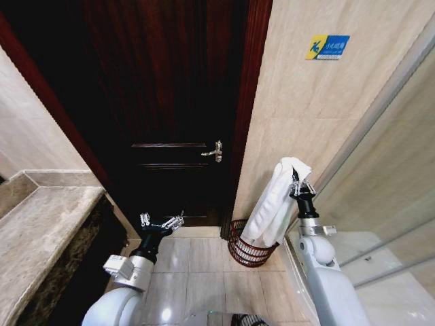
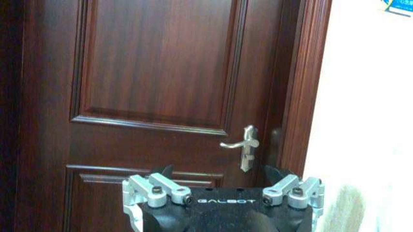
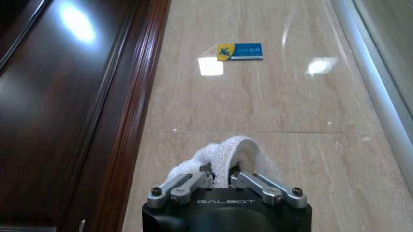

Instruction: Discard the used towel into the hamper.

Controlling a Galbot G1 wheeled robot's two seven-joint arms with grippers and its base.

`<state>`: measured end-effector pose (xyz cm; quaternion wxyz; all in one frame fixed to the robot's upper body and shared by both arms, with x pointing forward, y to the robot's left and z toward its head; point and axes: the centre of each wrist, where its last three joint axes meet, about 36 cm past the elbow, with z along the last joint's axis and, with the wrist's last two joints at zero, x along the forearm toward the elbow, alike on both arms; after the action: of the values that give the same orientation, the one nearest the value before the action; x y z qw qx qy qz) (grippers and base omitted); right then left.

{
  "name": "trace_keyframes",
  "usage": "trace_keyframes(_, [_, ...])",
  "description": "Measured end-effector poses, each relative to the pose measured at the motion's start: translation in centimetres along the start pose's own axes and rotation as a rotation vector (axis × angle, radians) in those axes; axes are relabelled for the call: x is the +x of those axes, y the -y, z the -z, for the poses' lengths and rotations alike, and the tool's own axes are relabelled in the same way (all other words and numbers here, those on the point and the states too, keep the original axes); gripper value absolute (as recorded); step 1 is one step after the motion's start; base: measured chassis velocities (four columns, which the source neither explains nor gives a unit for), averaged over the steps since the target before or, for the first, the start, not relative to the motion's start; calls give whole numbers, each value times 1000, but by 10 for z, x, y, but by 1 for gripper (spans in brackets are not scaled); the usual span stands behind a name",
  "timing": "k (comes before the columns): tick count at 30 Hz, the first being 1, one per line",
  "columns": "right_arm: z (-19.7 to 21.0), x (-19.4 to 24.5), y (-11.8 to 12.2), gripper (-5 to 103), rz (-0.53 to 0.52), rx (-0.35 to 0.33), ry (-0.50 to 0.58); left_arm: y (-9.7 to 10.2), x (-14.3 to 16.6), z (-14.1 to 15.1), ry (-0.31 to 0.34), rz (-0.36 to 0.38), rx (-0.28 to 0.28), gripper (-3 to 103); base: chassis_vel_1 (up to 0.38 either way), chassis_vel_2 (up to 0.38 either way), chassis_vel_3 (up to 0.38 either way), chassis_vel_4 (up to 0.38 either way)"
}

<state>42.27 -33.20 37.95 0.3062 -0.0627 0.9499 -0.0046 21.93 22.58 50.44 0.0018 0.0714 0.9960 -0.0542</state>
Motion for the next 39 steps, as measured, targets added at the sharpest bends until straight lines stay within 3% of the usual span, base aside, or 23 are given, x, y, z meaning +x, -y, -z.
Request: trace_keyframes(39, [4,5,-1,9,-20,-6,6,0,0,0,0,0,0,97,0,0,0,0])
